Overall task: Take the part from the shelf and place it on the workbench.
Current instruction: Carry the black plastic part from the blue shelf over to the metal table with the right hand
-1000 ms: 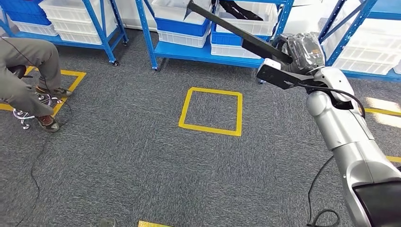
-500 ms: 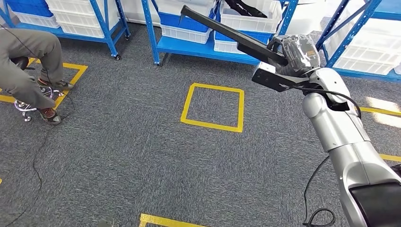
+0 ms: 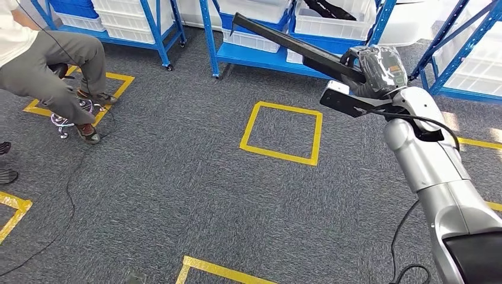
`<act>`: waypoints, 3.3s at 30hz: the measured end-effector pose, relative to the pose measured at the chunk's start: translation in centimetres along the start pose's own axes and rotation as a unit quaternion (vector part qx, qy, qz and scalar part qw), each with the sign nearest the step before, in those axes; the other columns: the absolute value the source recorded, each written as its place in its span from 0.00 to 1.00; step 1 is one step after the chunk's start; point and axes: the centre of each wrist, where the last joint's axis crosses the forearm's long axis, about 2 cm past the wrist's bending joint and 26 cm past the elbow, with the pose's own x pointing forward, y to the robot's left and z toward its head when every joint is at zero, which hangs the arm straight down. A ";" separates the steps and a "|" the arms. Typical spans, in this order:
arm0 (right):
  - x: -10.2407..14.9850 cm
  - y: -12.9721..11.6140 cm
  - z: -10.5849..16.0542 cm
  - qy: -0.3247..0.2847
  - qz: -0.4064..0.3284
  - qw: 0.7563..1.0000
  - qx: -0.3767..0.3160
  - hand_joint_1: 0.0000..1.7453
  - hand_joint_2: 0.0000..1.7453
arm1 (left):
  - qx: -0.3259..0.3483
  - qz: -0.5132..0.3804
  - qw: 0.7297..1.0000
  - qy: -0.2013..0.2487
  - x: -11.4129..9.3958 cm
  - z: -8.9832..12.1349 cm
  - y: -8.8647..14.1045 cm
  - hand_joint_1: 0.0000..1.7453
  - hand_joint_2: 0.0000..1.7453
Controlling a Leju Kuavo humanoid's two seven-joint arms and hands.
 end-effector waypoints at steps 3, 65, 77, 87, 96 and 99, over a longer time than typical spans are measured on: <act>-0.1 0.0 0.0 0.000 0.003 1.000 0.001 1.00 1.00 | -0.001 -0.001 1.000 -0.001 0.1 0.0 -0.1 0.00 1.00; 7.7 2.5 1.1 -0.092 -0.045 0.995 -0.017 1.00 1.00 | -0.065 0.005 0.995 -0.069 0.3 -0.1 -0.3 0.00 1.00; 7.2 2.1 1.3 -0.092 -0.043 0.995 -0.019 1.00 1.00 | -0.068 -0.004 0.996 -0.061 0.5 -0.2 -0.4 0.00 1.00; 6.9 2.9 2.0 -0.088 -0.045 0.995 -0.009 1.00 1.00 | -0.065 -0.007 0.996 -0.056 0.5 -0.3 -0.3 0.00 1.00; 7.3 2.8 1.6 -0.098 -0.050 0.994 -0.010 1.00 1.00 | -0.062 -0.009 0.997 -0.048 0.0 -0.1 0.0 0.00 1.00; 7.3 2.8 1.5 -0.099 -0.050 0.994 -0.009 1.00 1.00 | -0.062 -0.009 0.997 -0.048 0.0 -0.1 0.0 0.00 1.00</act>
